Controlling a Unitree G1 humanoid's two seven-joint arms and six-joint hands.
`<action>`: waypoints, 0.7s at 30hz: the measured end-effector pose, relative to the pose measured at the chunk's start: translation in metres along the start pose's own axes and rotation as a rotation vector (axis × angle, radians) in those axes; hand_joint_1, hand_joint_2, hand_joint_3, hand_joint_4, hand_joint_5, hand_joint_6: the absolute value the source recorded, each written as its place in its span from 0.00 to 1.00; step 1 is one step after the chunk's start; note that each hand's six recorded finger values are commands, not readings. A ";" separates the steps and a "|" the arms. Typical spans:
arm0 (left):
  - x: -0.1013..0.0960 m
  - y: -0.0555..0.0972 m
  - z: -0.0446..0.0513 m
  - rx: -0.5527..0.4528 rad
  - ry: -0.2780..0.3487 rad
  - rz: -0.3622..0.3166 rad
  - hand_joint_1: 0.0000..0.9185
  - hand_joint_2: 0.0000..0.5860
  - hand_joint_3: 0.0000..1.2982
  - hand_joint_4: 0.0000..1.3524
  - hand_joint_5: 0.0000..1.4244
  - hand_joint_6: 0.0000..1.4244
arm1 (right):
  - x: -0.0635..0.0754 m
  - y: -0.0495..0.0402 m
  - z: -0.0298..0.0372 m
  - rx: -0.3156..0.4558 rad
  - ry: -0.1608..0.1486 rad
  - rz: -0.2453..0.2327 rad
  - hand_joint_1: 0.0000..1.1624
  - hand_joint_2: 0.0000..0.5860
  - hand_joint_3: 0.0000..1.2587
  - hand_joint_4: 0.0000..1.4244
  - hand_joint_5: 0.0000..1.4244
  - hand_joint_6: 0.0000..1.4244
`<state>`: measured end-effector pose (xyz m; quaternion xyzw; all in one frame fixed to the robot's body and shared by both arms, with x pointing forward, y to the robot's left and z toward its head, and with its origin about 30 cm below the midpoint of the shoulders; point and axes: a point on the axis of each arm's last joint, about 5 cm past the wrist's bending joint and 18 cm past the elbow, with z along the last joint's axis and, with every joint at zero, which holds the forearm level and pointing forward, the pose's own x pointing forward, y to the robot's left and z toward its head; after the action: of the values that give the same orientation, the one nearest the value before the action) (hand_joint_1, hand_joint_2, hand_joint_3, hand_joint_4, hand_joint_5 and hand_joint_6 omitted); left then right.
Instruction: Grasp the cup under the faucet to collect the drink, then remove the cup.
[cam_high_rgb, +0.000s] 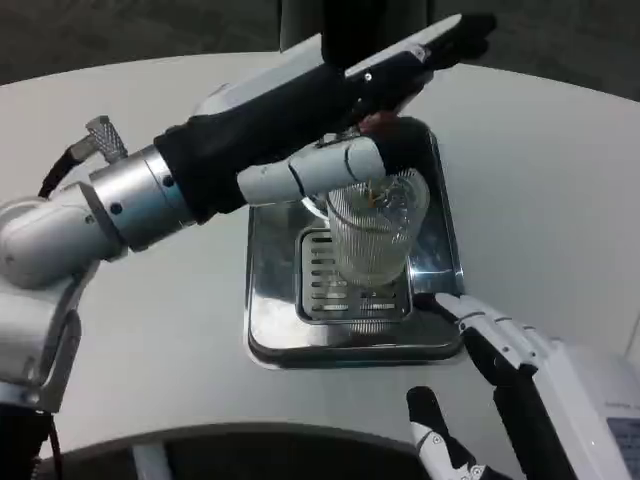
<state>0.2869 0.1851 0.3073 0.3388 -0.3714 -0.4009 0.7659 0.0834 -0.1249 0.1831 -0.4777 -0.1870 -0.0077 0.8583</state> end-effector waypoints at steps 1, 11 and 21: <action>0.001 -0.001 0.0011 0.028 0.001 -0.008 0.00 0.23 0.00 0.00 0.00 0.00 | 0.000 0.0000 0.0000 0.000 0.001 0.001 0.44 0.87 0.18 0.13 0.18 0.19; -0.002 -0.007 0.0089 0.258 0.008 -0.051 0.00 0.22 0.00 0.00 0.00 0.00 | -0.001 0.0006 -0.0008 -0.007 0.048 0.040 0.42 0.80 0.13 0.08 0.12 0.17; -0.005 -0.006 0.0100 0.304 0.010 -0.056 0.00 0.22 0.00 0.00 0.00 0.00 | 0.009 -0.0003 -0.0050 -0.020 0.097 0.066 0.41 0.62 0.08 0.05 0.08 0.14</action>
<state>0.2742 0.1845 0.3057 0.4630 -0.4144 -0.3595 0.6962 0.0937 -0.1277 0.1841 -0.4913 -0.1292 -0.0042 0.8613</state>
